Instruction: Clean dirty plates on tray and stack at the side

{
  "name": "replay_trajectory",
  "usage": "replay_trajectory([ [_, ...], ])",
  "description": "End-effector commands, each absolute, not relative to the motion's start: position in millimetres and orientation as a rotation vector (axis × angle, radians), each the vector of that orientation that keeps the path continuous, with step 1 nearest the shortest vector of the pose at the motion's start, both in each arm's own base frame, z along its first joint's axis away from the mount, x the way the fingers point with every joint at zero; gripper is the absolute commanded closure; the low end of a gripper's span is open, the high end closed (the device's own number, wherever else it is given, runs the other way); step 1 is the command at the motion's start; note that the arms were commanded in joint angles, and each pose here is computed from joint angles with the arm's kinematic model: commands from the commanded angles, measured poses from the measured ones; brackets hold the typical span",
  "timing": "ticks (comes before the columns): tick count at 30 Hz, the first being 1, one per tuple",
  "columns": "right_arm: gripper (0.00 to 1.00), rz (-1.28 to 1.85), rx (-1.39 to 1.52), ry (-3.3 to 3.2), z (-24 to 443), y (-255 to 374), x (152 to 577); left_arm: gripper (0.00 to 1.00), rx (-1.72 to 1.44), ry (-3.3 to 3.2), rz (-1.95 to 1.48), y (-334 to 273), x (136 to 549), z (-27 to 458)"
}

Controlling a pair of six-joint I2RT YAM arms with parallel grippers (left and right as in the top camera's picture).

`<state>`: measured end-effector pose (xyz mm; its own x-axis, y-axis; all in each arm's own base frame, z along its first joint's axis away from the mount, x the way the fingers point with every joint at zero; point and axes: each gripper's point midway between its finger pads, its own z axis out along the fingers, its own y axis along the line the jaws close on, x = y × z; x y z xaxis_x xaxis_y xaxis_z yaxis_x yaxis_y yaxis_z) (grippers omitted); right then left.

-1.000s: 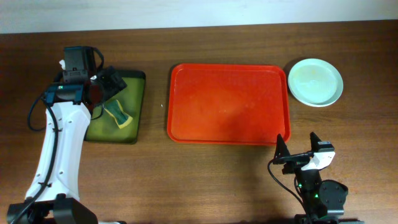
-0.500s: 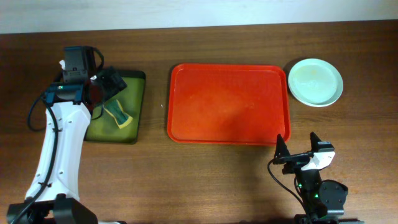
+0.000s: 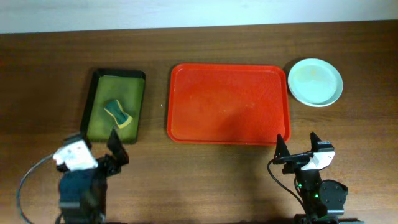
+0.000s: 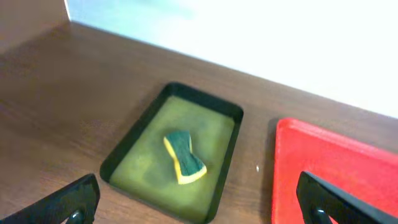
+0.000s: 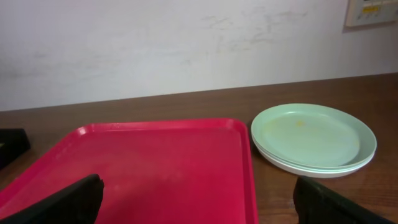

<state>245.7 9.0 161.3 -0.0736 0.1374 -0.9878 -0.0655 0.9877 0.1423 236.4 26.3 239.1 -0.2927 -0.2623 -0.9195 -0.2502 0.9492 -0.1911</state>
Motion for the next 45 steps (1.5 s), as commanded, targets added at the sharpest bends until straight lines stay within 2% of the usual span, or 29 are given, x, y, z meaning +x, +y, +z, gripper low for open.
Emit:
replay_trajectory([
  [1, 0.02, 0.156, 0.067, 1.637, 159, 6, 246, 0.01, -0.356, 1.801, -0.005, 29, 217, 247],
  [7, 0.02, 0.157, 0.066, 1.637, 159, 6, 246, 0.01, -0.371, 1.777, 0.003, 33, 199, 215],
  [12, 0.02, 0.157, 0.066, 1.637, 159, 6, 246, 0.01, -0.122, 1.646, 0.015, 13, 216, 226],
  [21, 0.02, 0.156, 0.067, 1.637, 159, 6, 246, 0.01, -0.114, 1.445, -0.011, 10, 244, 205],
  [24, 0.02, 0.156, 0.067, 1.637, 159, 6, 246, 0.01, -0.113, 1.427, -0.013, 10, 244, 210],
  [28, 0.02, 0.157, 0.066, 1.637, 159, 6, 246, 0.01, -0.098, 1.200, -0.041, 7, 230, 264],
  [29, 0.02, 0.157, 0.066, 1.637, 159, 6, 246, 0.01, -0.093, 1.231, -0.031, 7, 233, 257],
  [32, 0.02, 0.157, 0.067, 1.637, 159, 6, 246, 0.01, -0.080, 1.623, 0.029, 9, 246, 162],
  [45, 0.02, 0.157, 0.066, 1.637, 159, 6, 246, 0.01, 0.025, 1.647, 0.086, 5, 246, 157],
])
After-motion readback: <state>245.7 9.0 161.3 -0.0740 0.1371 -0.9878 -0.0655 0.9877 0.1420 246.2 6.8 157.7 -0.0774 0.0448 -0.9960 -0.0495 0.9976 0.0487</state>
